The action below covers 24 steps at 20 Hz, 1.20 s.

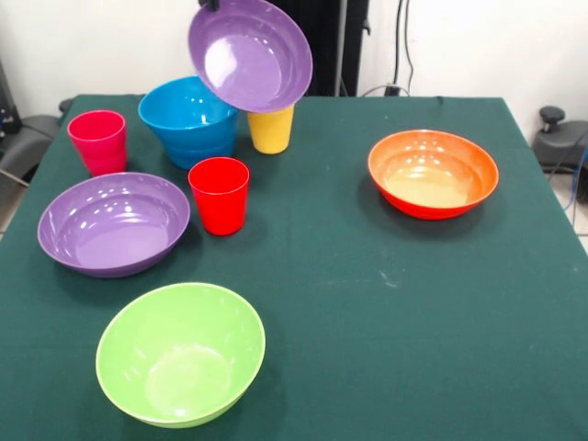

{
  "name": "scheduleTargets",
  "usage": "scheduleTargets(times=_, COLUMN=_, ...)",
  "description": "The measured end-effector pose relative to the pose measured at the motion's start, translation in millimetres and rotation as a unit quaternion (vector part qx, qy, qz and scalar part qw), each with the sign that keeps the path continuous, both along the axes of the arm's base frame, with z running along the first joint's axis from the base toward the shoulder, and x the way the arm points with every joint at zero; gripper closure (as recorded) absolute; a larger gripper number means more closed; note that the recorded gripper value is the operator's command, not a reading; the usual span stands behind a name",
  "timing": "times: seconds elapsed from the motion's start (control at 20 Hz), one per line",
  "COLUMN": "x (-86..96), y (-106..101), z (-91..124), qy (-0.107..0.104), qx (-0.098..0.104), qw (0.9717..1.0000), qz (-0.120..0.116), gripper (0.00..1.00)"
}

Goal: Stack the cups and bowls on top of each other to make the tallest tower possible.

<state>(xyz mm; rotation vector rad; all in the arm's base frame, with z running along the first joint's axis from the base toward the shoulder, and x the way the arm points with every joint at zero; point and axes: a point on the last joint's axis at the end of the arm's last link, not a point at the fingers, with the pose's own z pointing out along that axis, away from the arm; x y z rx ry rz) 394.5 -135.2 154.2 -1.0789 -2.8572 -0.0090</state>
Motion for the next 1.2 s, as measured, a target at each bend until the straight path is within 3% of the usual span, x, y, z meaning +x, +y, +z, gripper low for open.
scheduleTargets(times=0.5, x=-15.8, y=-12.0, z=-6.2, qy=0.002, qx=0.007, qw=0.9996, qz=0.026, gripper=1.0)
scheduleTargets(times=1.2, x=-18.9, y=-24.8, z=-19.3, qy=-0.003, qx=0.03, qw=0.9985, qz=0.047, gripper=1.0)
